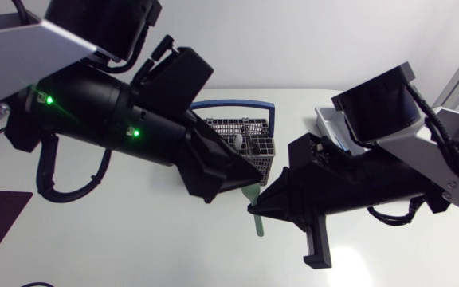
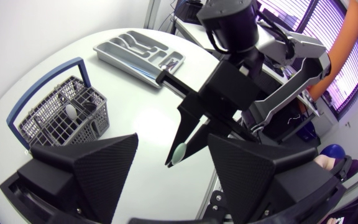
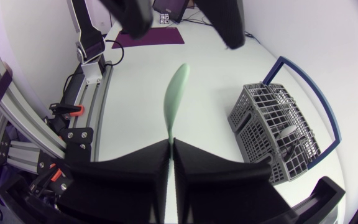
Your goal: Unload the cutlery basket into the drawer organizer.
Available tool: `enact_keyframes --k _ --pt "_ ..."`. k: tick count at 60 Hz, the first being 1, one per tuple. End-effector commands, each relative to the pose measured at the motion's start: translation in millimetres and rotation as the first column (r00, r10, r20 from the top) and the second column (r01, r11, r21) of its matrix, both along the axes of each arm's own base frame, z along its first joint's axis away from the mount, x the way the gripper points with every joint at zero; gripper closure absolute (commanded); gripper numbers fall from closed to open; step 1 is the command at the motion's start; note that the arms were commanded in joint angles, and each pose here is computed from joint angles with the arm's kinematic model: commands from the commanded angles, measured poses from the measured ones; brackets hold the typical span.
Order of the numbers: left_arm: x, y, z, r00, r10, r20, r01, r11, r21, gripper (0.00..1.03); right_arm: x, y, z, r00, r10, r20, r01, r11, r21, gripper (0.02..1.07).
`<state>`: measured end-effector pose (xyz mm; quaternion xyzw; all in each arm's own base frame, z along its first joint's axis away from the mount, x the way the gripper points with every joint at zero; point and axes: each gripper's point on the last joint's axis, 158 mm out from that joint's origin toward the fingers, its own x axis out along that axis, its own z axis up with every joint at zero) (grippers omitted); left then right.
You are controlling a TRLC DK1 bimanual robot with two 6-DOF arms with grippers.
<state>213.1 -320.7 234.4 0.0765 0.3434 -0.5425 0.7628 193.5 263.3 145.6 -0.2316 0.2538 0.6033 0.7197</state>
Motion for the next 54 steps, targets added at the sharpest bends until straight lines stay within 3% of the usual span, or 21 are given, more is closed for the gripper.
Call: enact_keyframes --k 1,12,26,54 --pt "13 -2 19 0.999 0.037 0.006 -0.037 0.998 -0.047 0.14 -5 -5 -21 0.999 -0.01 -0.051 0.007 0.999 -0.046 1.01" --pt "39 6 27 0.992 0.124 0.003 -0.123 0.99 -0.067 0.14 7 -22 -30 0.997 -0.067 -0.042 0.064 0.995 -0.082 1.01" --pt "76 15 4 0.967 0.251 0.042 -0.252 0.967 0.031 0.14 31 -59 -20 0.987 -0.158 0.002 0.158 0.982 -0.107 1.01" --pt "119 24 -48 0.923 0.364 0.124 -0.384 0.896 0.223 0.14 79 -173 -19 0.924 -0.303 0.232 0.356 0.904 -0.237 1.01"
